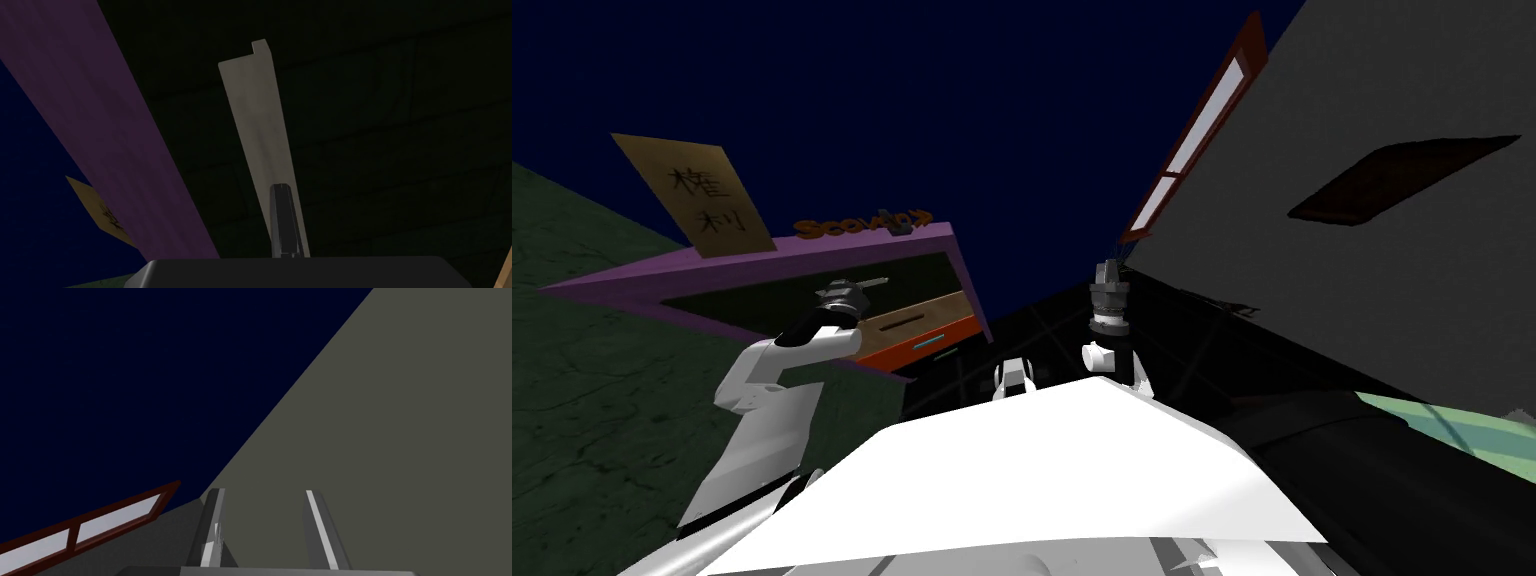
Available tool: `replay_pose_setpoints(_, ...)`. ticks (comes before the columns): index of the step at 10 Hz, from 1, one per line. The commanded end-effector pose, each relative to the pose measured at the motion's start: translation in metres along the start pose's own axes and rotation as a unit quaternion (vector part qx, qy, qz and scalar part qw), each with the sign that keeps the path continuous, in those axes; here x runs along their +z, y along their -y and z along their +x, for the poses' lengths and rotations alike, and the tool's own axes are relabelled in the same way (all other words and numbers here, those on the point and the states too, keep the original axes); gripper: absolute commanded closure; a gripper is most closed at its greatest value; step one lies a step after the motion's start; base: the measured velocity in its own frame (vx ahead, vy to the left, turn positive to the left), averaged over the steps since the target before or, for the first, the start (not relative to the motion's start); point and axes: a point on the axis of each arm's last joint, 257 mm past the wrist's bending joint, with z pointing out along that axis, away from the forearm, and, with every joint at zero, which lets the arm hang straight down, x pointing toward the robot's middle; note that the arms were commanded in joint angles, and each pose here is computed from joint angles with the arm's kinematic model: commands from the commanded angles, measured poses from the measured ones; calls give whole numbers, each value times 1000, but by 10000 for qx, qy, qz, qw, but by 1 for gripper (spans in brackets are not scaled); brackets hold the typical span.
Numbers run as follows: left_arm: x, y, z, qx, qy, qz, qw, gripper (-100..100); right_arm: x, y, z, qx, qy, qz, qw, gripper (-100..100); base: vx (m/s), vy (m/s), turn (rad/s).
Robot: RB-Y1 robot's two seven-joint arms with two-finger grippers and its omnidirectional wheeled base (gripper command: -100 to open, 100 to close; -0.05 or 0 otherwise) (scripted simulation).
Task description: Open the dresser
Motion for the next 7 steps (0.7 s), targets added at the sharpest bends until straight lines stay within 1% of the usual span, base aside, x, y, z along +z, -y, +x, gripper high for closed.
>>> replay_pose_setpoints(1, -14, 2, 30, 103, -280, 54, 9995, 100, 0, 0, 0, -1, 0, 1, 10000, 0, 122, 36, 208)
replay_pose_setpoints(2, -24, -13, 50, 175, -467, -76, 9987, 100, 0, 0, 0, 0, 0, 0, 10000, 0, 140, 58, 376)
replay_pose_setpoints(3, -26, -4, 53, 174, -502, 17, 9986, 100, 0, 0, 0, -1, 0, 1, 10000, 0, 131, 35, 147)
replay_pose_setpoints(4, -28, 5, 57, 174, -536, 110, 9984, 100, 0, 0, 0, 0, 0, 0, 10000, 0, 48, 8, -26)
replay_pose_setpoints(5, -39, -9, 77, 229, -728, -12, 9971, 100, 0, 0, 0, 1, 0, -1, 10000, 0, 75, 23, 346)
replay_pose_setpoints(6, -42, 5, 82, 225, -781, 132, 9966, 100, 0, 0, 0, 0, 0, 0, 10000, 0, 96, 15, 217)
replay_pose_setpoints(7, -43, 8, 83, 224, -791, 159, 9965, 100, 0, 0, 0, 1, 0, -1, 10000, 0, 47, 6, -11)
